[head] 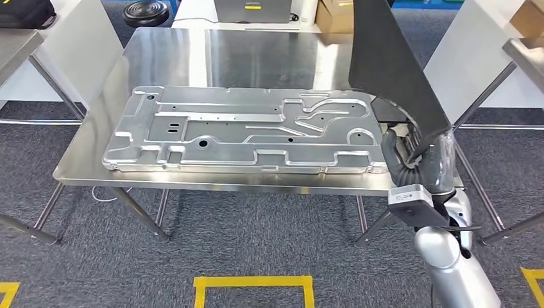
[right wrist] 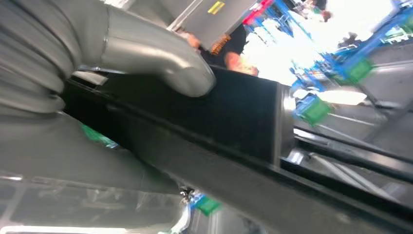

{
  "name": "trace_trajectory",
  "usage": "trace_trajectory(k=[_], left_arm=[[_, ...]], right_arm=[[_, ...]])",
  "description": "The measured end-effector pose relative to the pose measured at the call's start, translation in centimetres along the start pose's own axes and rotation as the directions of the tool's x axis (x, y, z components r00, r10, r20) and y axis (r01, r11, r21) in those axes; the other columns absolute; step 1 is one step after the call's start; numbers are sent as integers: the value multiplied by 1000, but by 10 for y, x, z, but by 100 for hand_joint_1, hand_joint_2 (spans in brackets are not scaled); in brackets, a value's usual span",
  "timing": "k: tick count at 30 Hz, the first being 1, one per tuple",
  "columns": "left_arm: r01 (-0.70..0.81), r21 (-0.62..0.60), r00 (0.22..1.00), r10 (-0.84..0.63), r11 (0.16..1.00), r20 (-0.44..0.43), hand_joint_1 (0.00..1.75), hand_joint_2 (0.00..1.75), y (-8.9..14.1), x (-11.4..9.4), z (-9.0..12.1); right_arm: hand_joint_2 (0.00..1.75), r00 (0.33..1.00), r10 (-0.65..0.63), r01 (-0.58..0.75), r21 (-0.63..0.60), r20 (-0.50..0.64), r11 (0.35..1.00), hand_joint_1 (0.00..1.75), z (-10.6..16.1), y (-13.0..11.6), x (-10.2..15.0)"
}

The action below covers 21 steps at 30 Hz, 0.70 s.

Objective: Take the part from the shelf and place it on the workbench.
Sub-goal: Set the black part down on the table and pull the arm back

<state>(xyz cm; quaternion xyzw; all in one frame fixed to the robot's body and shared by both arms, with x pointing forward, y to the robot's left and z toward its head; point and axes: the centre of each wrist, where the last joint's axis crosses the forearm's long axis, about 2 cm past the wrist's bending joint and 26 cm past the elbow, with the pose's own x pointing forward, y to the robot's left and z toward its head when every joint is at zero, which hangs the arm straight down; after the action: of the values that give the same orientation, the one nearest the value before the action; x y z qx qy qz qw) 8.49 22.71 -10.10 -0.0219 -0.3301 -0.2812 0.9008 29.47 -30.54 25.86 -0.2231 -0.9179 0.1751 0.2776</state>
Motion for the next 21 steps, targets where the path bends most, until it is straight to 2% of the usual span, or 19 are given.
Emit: trace_trajectory(k=[21], left_arm=[[1, 0, 1000, -1, 1000, 6, 0, 175, 1, 3, -1]], right_arm=[[175, 1000, 6, -6, -14, 8, 1000, 175, -2, 0, 1]])
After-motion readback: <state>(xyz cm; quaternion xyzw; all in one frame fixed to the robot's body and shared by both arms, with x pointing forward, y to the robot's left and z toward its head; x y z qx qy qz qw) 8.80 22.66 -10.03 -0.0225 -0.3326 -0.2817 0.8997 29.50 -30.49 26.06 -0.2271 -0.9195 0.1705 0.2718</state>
